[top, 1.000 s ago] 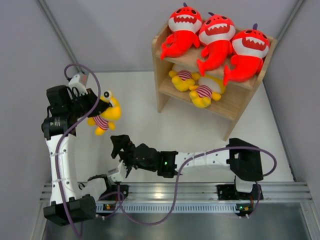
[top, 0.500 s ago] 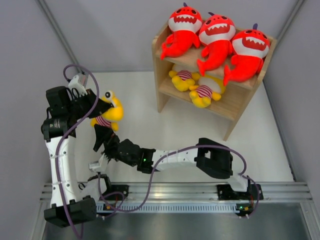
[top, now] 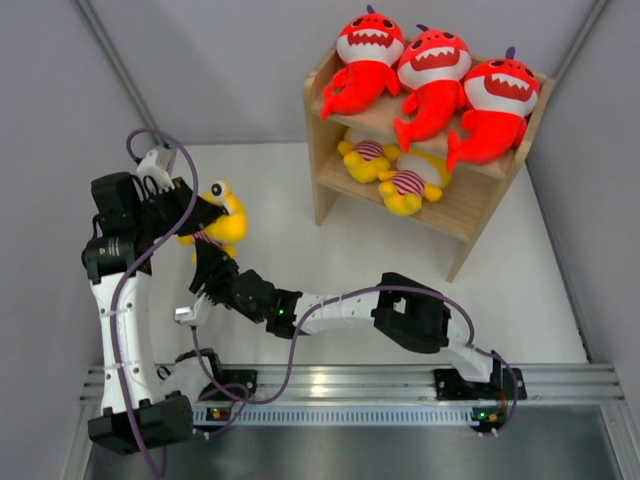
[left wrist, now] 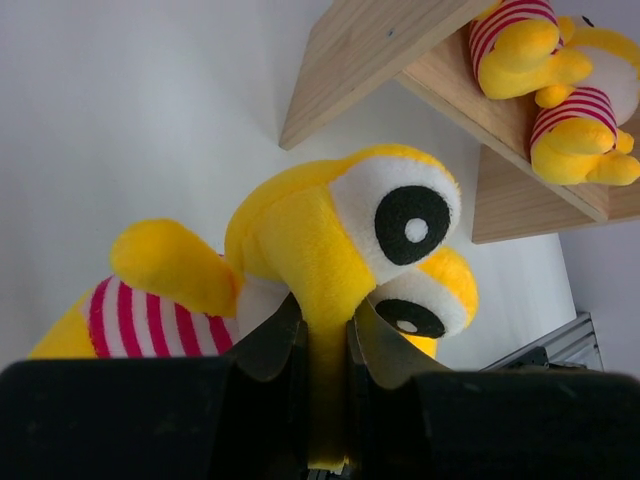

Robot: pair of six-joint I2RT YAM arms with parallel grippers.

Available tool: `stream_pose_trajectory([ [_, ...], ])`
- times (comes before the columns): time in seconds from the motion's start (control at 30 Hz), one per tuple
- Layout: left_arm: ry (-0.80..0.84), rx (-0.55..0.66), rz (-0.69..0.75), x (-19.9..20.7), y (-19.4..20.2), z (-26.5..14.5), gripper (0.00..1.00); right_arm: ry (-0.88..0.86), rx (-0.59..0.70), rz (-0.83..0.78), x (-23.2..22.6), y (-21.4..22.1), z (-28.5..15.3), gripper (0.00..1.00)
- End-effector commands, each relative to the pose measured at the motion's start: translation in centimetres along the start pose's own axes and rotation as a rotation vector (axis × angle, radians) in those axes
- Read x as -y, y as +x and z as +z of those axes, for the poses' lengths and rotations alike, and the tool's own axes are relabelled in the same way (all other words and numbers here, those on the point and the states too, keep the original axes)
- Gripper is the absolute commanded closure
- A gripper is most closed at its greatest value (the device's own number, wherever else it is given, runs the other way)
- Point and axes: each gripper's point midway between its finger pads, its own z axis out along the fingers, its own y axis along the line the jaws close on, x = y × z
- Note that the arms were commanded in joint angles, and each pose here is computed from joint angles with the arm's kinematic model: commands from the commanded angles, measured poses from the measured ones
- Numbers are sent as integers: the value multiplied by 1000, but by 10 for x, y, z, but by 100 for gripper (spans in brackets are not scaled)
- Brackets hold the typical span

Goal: Place and organize the stuffed toys onto the shelf

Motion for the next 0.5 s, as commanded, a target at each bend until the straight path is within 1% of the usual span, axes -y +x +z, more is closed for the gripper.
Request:
stream_pose_trajectory([
  [0.0,45,28,16,13,-7,-6,100,141,-140,56,41,37,4,63],
  [0.03,41,27,20,12,-6,-6,100,153,-147,60,44,38,3,83],
  [0.07,35,30,24,11,-7,-6,100,158,-162,66,45,41,0,100],
  [0.13,11,31,40,5,-7,-4,100,193,-176,103,60,47,-10,100],
  [0.17,4,28,44,2,-6,-3,100,166,-193,108,54,50,-15,100],
  [0.2,-2,25,47,0,-5,-2,100,158,-195,149,54,51,-19,100],
  [0.23,-20,22,60,-5,-5,0,94,145,-193,174,66,54,-28,100],
  [0.27,-27,18,67,-8,-4,1,75,103,-189,193,56,54,-35,100],
  [0.3,-40,18,77,-12,-4,2,59,87,-181,287,54,54,-40,100],
  [0.33,-59,13,106,-18,-5,5,45,16,-176,321,58,56,-51,100],
  [0.37,-73,14,123,-22,-6,5,17,-32,-152,369,54,53,-57,100],
  [0.4,-89,16,142,-26,-8,5,10,-78,-147,492,47,50,-64,100],
  [0.43,-105,18,178,-30,-10,5,5,-86,-135,552,64,53,-76,100],
  [0.47,-146,30,201,-36,-16,4,2,-192,-131,567,44,51,-87,100],
])
